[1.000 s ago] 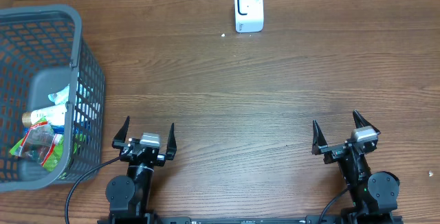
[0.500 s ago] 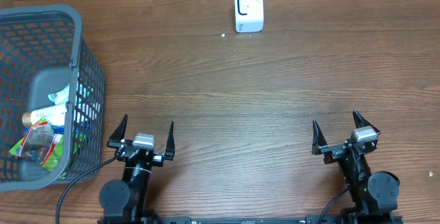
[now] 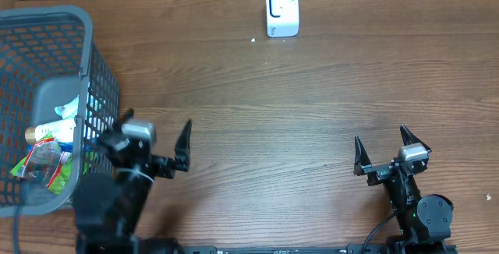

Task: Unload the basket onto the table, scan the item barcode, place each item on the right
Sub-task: 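Move the left gripper over the grey basket and lower it inside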

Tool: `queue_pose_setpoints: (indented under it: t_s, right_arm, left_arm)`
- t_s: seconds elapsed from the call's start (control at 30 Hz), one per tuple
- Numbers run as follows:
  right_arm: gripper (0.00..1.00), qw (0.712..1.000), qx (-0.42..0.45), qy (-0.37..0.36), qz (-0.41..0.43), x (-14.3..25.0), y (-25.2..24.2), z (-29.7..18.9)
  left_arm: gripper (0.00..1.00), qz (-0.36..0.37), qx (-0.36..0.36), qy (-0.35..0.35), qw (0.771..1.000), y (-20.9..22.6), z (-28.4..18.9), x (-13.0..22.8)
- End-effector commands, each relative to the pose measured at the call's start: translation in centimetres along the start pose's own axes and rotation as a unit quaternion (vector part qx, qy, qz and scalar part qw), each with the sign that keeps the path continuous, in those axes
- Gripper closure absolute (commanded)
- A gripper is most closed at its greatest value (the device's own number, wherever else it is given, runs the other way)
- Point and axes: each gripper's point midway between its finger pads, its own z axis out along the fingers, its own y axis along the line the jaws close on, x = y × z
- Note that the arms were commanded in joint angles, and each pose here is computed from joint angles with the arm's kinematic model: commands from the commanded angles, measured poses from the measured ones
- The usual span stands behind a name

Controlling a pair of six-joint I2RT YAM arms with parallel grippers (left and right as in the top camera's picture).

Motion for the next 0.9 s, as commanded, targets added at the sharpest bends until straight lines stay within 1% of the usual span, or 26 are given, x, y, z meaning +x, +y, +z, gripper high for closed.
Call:
queue_pose_setpoints:
  t_s: [0.0,0.17,0.23,0.37,0.47,0.6,0.7,0.77,0.87]
  right_arm:
    - [0.00,1.000,0.000,-0.002,-0.001,0.2,0.0,0.0]
    - [0.00,1.000,0.000,-0.002,-0.001,0.2,0.0,0.0]
    - [0.00,1.000,0.000,-0.002,-0.001,0.2,0.0,0.0]
    - [0.00,1.000,0.000,-0.002,-0.001,0.2,0.0,0.0]
    - [0.00,1.000,0.000,-0.002,-0.001,0.2,0.0,0.0]
    - [0.00,1.000,0.000,-0.002,-0.001,0.2,0.0,0.0]
    - [0.00,1.000,0.000,-0.002,-0.001,0.2,0.0,0.0]
    - [0.00,1.000,0.000,-0.002,-0.001,0.2,0.0,0.0]
    - [0.00,1.000,0.000,-0.002,-0.001,0.2,0.0,0.0]
  left_arm:
    - [0.00,-0.017,0.016,0.020,1.000,-0.2,0.1,-4.8]
    - [0.00,-0.033,0.023,0.093,0.995,0.0,0.6,-8.8]
    - [0.00,-0.051,0.045,0.115,0.991,-0.7,0.6,-9.9]
    - [0.00,-0.066,0.044,0.160,0.984,-0.6,0.8,-9.4]
    - [0.01,-0.096,0.049,0.189,0.976,-1.0,0.8,-8.2]
    - [0.00,-0.108,0.083,0.203,0.970,-2.1,1.3,-7.7]
    - [0.00,-0.127,0.072,0.202,0.968,-1.6,2.1,-8.1]
    - [0.00,-0.134,0.063,0.196,0.969,-1.2,2.4,-9.1]
    - [0.00,-0.161,-0.010,0.192,0.968,1.2,2.6,-11.3]
